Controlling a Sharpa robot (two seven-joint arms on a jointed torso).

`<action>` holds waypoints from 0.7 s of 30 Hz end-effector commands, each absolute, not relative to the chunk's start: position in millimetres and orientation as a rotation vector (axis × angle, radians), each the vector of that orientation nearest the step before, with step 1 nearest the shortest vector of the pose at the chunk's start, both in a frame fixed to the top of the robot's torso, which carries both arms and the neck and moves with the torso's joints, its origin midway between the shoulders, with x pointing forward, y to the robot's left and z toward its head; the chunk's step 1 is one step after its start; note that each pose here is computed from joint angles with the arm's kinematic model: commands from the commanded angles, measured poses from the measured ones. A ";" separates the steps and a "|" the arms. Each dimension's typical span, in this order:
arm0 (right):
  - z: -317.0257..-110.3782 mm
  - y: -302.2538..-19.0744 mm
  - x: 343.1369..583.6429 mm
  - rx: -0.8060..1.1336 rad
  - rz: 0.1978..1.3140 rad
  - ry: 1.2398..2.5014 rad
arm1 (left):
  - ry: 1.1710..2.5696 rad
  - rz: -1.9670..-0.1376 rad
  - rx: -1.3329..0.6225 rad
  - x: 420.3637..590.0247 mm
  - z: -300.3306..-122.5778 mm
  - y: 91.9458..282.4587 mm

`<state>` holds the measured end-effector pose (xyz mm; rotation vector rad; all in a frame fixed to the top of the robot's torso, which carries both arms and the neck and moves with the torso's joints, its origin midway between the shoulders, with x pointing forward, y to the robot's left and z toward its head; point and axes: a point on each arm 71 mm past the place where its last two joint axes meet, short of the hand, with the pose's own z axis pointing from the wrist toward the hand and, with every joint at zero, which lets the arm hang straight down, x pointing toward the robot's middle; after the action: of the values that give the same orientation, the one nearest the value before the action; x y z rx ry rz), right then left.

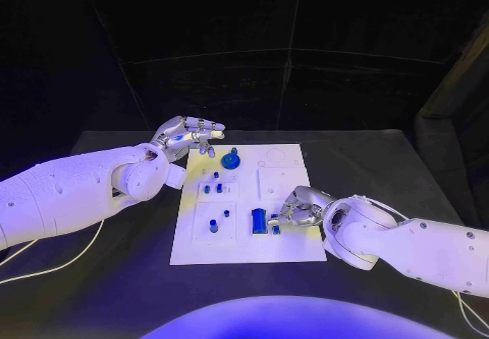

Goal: Assemble the parts on the task board

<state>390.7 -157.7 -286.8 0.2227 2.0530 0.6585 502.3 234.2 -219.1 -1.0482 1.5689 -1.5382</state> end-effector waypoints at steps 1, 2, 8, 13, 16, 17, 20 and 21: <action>-283.1 -157.2 390.3 0.251 0.707 2.020 | 1.567 -1.553 -1.047 502.4 -217.7 233.0; -283.1 -158.4 389.9 0.253 0.705 2.023 | 1.567 -1.553 -1.047 502.4 -217.7 233.0; -283.5 -166.6 387.7 0.255 0.688 2.044 | 1.567 -1.551 -1.048 502.2 -217.7 234.0; -283.1 -169.5 384.4 0.236 0.682 2.066 | 1.568 -1.550 -1.049 502.1 -217.7 234.4; -282.9 -170.0 383.3 0.229 0.680 2.072 | 1.568 -1.551 -1.049 502.1 -217.7 234.4; -282.8 -170.1 383.1 0.228 0.678 2.072 | 1.568 -1.551 -1.049 502.0 -217.7 234.4; -282.8 -169.9 383.0 0.226 0.675 2.073 | 1.568 -1.551 -1.049 502.0 -217.7 234.3; -282.8 -169.5 383.0 0.225 0.674 2.073 | 1.568 -1.551 -1.049 502.0 -217.7 234.3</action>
<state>383.9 -171.4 -283.2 0.2424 2.0636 0.6696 502.0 235.2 -219.1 -1.0496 1.5693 -1.5363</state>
